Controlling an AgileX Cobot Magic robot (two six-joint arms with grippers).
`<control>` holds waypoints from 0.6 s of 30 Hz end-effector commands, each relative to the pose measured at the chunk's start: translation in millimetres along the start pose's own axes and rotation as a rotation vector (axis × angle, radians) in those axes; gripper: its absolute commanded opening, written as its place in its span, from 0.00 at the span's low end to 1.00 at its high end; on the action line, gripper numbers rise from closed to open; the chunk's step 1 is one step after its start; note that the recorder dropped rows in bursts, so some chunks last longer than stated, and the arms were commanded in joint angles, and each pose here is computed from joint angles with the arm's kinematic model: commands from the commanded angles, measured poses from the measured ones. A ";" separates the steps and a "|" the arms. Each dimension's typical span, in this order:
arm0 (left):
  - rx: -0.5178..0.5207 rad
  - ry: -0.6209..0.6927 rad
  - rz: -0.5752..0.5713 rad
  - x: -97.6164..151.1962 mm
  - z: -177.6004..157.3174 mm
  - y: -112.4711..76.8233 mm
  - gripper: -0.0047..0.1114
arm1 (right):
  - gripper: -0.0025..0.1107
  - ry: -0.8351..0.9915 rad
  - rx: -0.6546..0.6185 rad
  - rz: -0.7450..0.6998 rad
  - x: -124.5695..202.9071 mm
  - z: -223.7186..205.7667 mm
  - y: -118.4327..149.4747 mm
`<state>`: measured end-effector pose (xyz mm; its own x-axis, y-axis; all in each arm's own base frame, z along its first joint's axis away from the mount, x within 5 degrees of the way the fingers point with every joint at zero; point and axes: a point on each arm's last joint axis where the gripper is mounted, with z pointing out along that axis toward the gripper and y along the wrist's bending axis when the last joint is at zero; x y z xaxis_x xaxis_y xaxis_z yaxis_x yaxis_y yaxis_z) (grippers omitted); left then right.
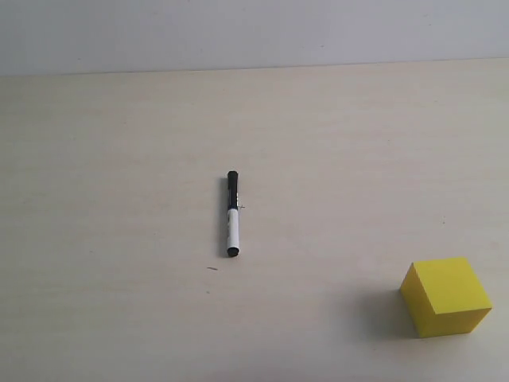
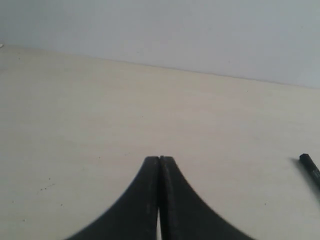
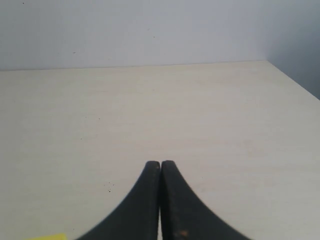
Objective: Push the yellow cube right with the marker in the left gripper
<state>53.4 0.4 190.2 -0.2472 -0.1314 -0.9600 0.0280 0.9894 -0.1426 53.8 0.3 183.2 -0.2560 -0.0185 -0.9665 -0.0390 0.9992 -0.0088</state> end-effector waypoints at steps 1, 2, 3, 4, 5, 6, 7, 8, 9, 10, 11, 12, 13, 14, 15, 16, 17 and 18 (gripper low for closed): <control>-0.007 0.020 0.001 8.2 2.3 1.5 0.04 | 0.02 -0.012 0.002 0.005 0.2 0.0 0.0; -0.008 0.022 0.001 8.4 2.3 1.6 0.04 | 0.02 -0.012 0.002 0.005 0.2 0.0 0.0; -0.010 0.024 0.001 8.6 2.3 1.7 0.04 | 0.02 -0.012 0.002 0.005 0.2 0.0 0.0; -0.012 0.029 0.001 9.0 2.3 1.9 0.04 | 0.02 -0.012 0.002 0.005 0.2 0.0 0.0; -0.012 0.029 0.001 9.0 2.3 1.9 0.04 | 0.02 -0.012 0.002 0.005 0.2 0.0 0.0; -0.012 0.029 0.001 9.0 2.3 1.9 0.04 | 0.02 -0.012 0.002 0.005 0.2 0.0 0.0; -0.012 0.029 0.001 9.0 2.3 1.9 0.04 | 0.02 -0.012 0.002 0.005 0.2 0.0 0.0; -0.012 0.029 0.004 9.0 2.3 1.9 0.04 | 0.02 -0.014 0.002 0.005 0.0 0.0 0.0; -0.012 0.029 0.004 9.0 2.3 1.9 0.04 | 0.02 -0.014 0.002 0.005 0.0 0.0 0.0; -0.012 0.029 0.004 9.0 2.3 1.9 0.04 | 0.02 -0.014 0.002 0.005 0.0 0.0 0.0; -0.012 0.029 0.004 9.0 2.3 1.9 0.04 | 0.02 -0.014 0.002 0.005 0.0 0.0 0.0; -0.012 0.029 0.004 9.0 2.3 1.9 0.04 | 0.02 -0.014 0.002 0.005 0.0 0.0 0.0; -0.012 0.029 0.004 9.0 2.3 1.9 0.04 | 0.02 -0.014 0.002 0.005 0.0 0.0 0.0; -0.012 0.029 0.006 9.0 2.3 1.9 0.04 | 0.02 -0.014 0.002 0.005 0.0 0.0 0.0; -0.012 0.029 0.006 9.0 2.3 1.9 0.04 | 0.02 -0.014 0.002 0.005 0.0 0.0 0.0; -0.012 0.029 0.006 9.0 2.3 1.9 0.04 | 0.02 -0.014 0.002 0.005 0.0 0.0 0.0; -0.012 0.029 0.006 9.0 2.3 1.9 0.04 | 0.02 -0.014 0.002 0.005 0.0 0.0 0.0; -0.012 0.029 0.006 9.0 2.3 1.9 0.04 | 0.02 -0.014 0.002 0.005 0.0 0.0 0.0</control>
<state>53.8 0.5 182.0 -0.2741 -0.1259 -0.9534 0.0221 0.9903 -0.1371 53.8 0.3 183.2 -0.2560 -0.0185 -0.9665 -0.0390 0.9992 -0.0088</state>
